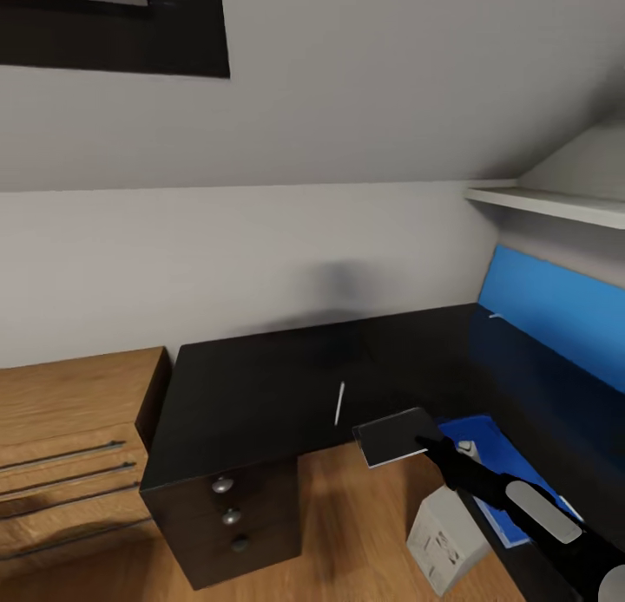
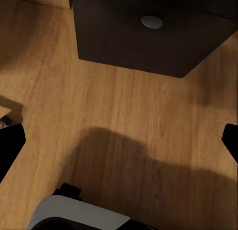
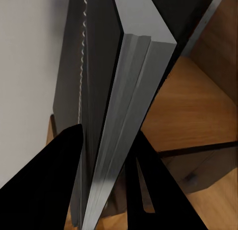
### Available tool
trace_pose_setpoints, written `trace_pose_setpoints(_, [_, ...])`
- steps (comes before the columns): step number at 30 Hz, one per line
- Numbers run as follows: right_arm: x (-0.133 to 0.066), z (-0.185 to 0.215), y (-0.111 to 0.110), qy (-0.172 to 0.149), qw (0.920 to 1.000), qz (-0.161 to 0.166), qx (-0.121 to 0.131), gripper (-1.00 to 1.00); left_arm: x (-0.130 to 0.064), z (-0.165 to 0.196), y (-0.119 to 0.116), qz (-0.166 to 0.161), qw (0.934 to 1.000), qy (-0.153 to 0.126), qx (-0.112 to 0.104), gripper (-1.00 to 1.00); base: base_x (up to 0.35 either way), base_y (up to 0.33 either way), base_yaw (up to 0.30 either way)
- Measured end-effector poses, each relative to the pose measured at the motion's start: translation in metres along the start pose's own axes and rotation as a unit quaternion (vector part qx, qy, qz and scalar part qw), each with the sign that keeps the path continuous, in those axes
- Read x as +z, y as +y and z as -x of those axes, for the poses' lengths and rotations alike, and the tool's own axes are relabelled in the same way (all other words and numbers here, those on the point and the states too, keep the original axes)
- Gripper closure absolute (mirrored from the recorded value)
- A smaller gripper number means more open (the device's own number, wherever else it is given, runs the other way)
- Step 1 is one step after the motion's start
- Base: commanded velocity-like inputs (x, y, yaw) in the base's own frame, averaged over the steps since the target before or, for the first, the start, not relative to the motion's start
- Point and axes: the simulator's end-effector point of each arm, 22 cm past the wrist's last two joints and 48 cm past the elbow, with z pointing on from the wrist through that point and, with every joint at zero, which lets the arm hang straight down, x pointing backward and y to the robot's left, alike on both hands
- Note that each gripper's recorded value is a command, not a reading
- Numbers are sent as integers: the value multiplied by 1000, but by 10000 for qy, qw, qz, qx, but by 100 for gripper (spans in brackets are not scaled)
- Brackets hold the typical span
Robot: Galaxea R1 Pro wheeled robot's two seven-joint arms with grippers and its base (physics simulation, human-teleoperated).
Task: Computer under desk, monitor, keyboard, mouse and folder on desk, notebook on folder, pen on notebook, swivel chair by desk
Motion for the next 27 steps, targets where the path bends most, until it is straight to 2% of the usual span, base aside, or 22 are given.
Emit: trace_pose_setpoints(27, [0,0,5,-3,9999,104,0,100,0,0,0,0,10000,6,1,-100,0,0,-259])
